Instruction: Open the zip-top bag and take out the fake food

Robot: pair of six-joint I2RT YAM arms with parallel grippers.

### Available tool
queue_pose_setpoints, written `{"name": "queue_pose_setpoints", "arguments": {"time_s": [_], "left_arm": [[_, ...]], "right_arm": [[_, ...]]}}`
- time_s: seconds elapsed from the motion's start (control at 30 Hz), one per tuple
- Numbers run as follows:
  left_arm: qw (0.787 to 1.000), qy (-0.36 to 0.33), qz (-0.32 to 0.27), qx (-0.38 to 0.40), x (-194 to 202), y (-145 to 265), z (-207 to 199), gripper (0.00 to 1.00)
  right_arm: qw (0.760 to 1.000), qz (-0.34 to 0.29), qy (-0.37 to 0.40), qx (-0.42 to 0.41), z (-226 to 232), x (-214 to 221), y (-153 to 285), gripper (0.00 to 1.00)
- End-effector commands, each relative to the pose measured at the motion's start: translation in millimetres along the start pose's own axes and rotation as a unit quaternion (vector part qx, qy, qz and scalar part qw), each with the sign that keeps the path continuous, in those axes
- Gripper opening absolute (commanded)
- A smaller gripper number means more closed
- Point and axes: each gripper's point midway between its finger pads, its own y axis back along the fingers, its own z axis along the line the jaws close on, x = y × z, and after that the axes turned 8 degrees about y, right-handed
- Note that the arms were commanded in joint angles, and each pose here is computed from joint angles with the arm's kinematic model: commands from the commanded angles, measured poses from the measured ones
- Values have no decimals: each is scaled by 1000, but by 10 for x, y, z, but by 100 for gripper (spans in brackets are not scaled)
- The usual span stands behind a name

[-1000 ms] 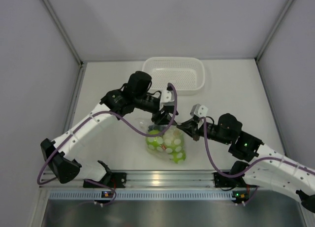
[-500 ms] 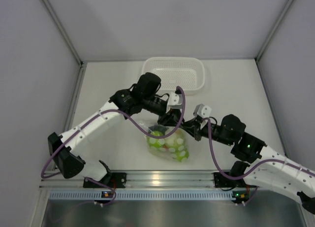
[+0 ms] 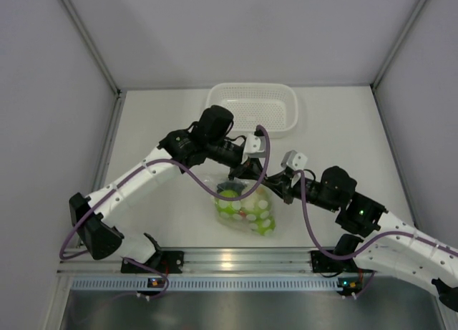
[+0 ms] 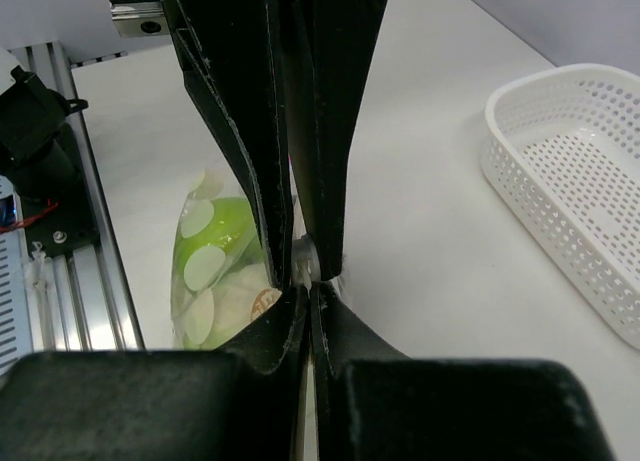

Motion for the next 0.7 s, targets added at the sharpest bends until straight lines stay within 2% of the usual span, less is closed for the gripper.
{"name": "queue_pose_setpoints", "arguments": {"time_s": [0.0,0.2,0.4,0.47,0.67], "left_arm": [[999,-31,-20,-5,-138,43,-18,0],[999,-33,-15,-18,-99,61,13,0],[999,-27,0,-43,39,94,105,0],[998,-20,3,-52,90,124,169,0],[997,12,7,-80,244,258,370,0]], "right_arm": [[999,-36,7,5,-41,-201,-10,0],[997,-73,-1,22,-94,-365,38,0],[991,-101,-21,89,-296,-419,171,0],[990,-105,-23,96,-317,-427,197,0],[977,-79,-53,188,-611,-332,340,0]]}}
